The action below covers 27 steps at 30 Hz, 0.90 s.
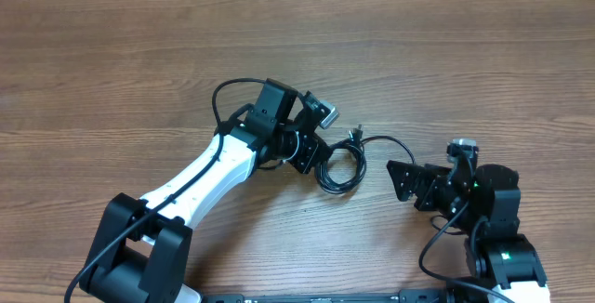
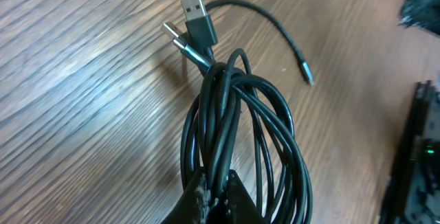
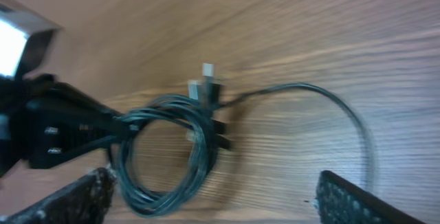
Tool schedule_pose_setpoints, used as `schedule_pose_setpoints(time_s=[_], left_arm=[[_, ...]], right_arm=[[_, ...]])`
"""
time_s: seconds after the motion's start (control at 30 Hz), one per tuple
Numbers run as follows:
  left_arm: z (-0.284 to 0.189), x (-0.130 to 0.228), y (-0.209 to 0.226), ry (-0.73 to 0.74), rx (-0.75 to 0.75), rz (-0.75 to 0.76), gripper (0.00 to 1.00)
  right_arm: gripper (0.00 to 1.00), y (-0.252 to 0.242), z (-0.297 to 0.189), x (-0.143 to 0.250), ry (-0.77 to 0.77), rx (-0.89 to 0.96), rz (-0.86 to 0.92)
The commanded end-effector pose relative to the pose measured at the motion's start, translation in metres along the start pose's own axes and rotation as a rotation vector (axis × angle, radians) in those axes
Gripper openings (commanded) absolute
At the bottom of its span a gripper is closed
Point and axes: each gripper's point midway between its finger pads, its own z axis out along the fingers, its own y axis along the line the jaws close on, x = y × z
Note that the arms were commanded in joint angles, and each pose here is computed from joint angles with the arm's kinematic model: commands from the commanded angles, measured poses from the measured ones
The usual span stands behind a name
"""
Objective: Untangle cables
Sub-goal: 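Move the right gripper in and grasp a cable strand beside the left gripper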
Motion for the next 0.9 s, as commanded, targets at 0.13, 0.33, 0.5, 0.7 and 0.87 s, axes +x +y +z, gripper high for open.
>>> schedule_pose_setpoints(time_s=[0.13,0.33,0.5,0.7,0.87], left_arm=[[-0.010,-0.024,-0.041,-0.075,0.199,0.018,0.04],[-0.014,-0.026,-0.054,-0.083,0.280,0.018,0.04],[-0.017,-0.032,-0.063,-0.107,0.334,0.036,0.04],[-0.018,-0.032,-0.065,-0.106,0.341,0.024,0.04],[-0.017,-0.033,-0.065,-0.108,0.341,0.027,0.04]], right_arm=[[0.87,0.020,0.009,0.008,0.102,-0.118,0.082],[0.63,0.012,0.024,0.020,0.183,-0.114,0.144],[0.59,0.010,0.035,0.032,0.255,-0.134,0.182],[0.48,0.012,0.045,0.041,0.318,-0.187,0.214],[0.06,0.007,0.050,0.047,0.348,-0.169,0.257]])
